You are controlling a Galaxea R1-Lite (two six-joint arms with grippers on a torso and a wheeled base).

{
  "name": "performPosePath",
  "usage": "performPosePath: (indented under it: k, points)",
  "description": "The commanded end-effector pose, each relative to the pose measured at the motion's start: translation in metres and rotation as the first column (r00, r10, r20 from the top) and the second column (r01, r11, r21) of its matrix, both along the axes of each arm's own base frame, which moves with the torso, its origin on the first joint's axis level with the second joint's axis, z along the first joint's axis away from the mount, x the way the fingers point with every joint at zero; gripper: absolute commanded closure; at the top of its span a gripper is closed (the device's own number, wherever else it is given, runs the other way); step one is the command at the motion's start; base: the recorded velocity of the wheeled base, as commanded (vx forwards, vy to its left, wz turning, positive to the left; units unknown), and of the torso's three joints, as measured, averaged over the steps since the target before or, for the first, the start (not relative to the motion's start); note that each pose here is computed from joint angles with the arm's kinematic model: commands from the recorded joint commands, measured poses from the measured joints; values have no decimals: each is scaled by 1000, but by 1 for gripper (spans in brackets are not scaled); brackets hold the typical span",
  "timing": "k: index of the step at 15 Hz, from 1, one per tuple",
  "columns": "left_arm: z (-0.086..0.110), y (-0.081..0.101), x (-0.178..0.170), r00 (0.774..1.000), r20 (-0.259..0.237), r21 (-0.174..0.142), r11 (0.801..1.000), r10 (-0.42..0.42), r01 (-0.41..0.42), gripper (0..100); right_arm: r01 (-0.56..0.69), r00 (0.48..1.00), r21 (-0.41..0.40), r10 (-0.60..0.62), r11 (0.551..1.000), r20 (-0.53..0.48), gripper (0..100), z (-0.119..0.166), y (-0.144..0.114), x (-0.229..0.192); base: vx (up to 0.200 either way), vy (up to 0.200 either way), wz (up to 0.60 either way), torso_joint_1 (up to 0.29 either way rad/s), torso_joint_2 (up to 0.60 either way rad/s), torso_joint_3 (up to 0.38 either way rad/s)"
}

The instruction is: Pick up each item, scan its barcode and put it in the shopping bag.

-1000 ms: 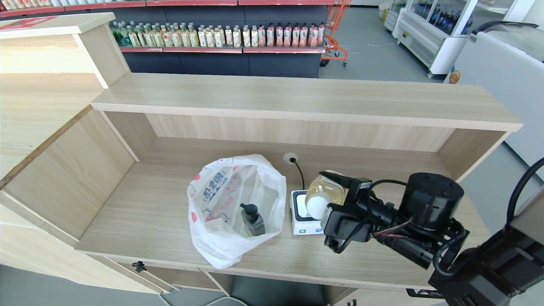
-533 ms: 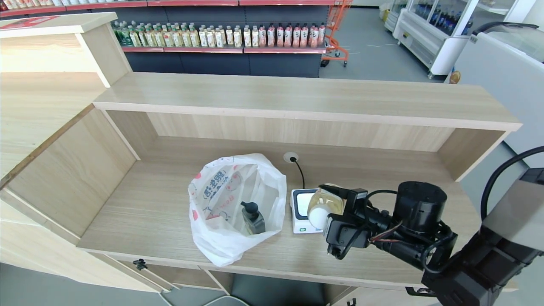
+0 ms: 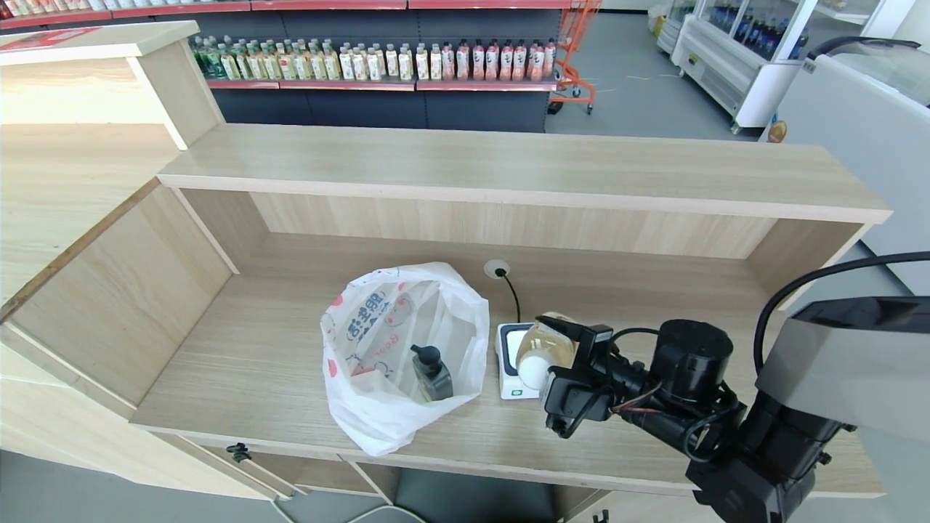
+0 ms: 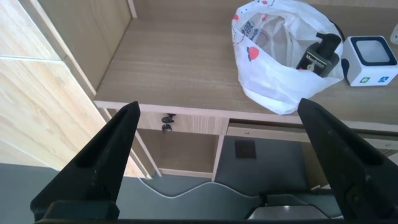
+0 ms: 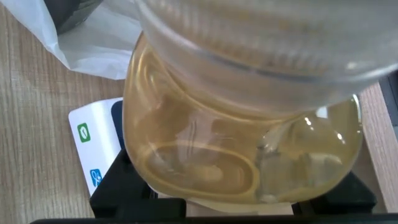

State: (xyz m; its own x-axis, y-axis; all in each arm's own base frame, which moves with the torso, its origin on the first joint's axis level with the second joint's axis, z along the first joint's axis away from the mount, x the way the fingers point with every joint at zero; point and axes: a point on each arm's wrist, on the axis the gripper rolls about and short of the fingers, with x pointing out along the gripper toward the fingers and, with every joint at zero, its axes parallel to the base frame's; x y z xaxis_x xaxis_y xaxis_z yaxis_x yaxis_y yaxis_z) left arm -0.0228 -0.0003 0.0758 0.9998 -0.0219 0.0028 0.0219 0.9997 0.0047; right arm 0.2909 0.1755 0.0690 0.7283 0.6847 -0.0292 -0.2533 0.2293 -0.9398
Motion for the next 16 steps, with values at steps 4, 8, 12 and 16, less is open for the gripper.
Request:
performPosePath:
  k: [4, 8, 12, 16]
  points:
    - [0, 0, 0, 1000, -1, 0, 1000, 0, 0, 0, -14, 1000, -5, 14, 1000, -10, 100, -11, 5, 9, 0, 0, 0, 0, 0, 0]
    - [0, 0, 0, 1000, -1, 0, 1000, 0, 0, 0, -16, 1000, -3, 16, 1000, -6, 100, -14, 8, 14, 0, 0, 0, 0, 0, 0]
    - [0, 0, 0, 1000, -1, 0, 1000, 0, 0, 0, -1, 1000, -12, 0, 1000, -12, 100, -17, 7, 14, 0, 0, 0, 0, 0, 0]
    - [0, 0, 0, 1000, -1, 0, 1000, 0, 0, 0, 72, 997, -6, -72, 997, -15, 100, -16, 6, 14, 0, 0, 0, 0, 0, 0]
